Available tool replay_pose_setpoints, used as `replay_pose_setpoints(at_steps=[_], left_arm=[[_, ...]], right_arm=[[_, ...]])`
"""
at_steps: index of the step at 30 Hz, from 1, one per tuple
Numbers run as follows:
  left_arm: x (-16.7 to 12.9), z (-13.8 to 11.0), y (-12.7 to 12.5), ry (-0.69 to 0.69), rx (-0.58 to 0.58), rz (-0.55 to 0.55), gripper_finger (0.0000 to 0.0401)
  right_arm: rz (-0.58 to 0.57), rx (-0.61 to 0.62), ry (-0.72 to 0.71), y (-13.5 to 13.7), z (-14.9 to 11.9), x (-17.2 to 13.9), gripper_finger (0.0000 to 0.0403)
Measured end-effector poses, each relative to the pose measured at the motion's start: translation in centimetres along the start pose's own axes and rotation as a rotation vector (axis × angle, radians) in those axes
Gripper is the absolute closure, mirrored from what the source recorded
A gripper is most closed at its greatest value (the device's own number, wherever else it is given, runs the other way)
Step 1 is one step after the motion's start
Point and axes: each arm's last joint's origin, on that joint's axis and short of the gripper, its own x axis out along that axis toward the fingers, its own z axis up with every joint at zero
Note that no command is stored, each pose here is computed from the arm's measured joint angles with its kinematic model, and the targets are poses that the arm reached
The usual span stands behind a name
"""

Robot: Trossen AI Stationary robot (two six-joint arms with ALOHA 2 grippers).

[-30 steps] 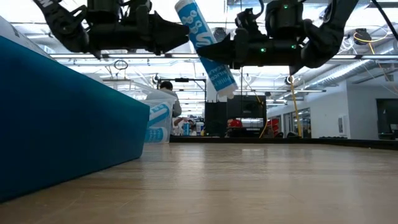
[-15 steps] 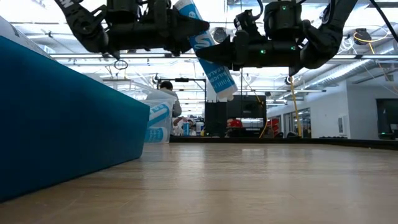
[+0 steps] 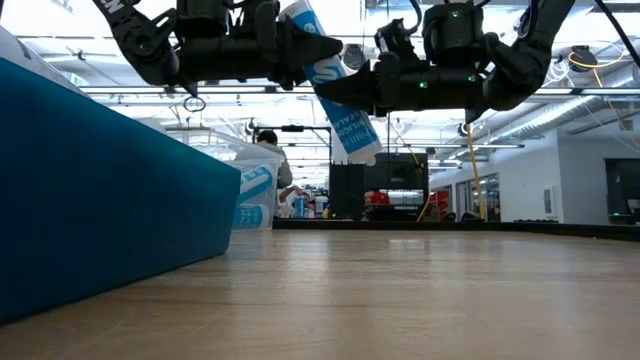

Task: Pick & place silicon tubes, Sealant and Lysol wipes
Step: Put the blue sealant into the white bin

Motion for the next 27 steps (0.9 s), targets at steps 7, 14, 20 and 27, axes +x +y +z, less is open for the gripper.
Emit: replay_pose_setpoints(at_steps=[7,14,20,27], left_arm=[[0.0,-0.1,0.0,0.017,0.042,0.017,0.0193],[-0.8,1.1,0.2,0.09,0.102,0.097,0.0193],[-3.4,4.3,0.5,0.184,0.195,0.196,0.0193],[-8.0,8.4,1.4,0.354,0.318,0.636,0.0193]], right_arm=[[-0.003,0.005,0.01,0.0,-0.1,0.0,0.0193],[-0.009,0.018,0.017,-0.1,-0.1,0.1,0.0172],[-0.015,0.029,0.038,-0.1,-0.3,0.0,0.0165],[-0.023,0.025,0.05,-0.1,-0.4,0.0,0.0173]])
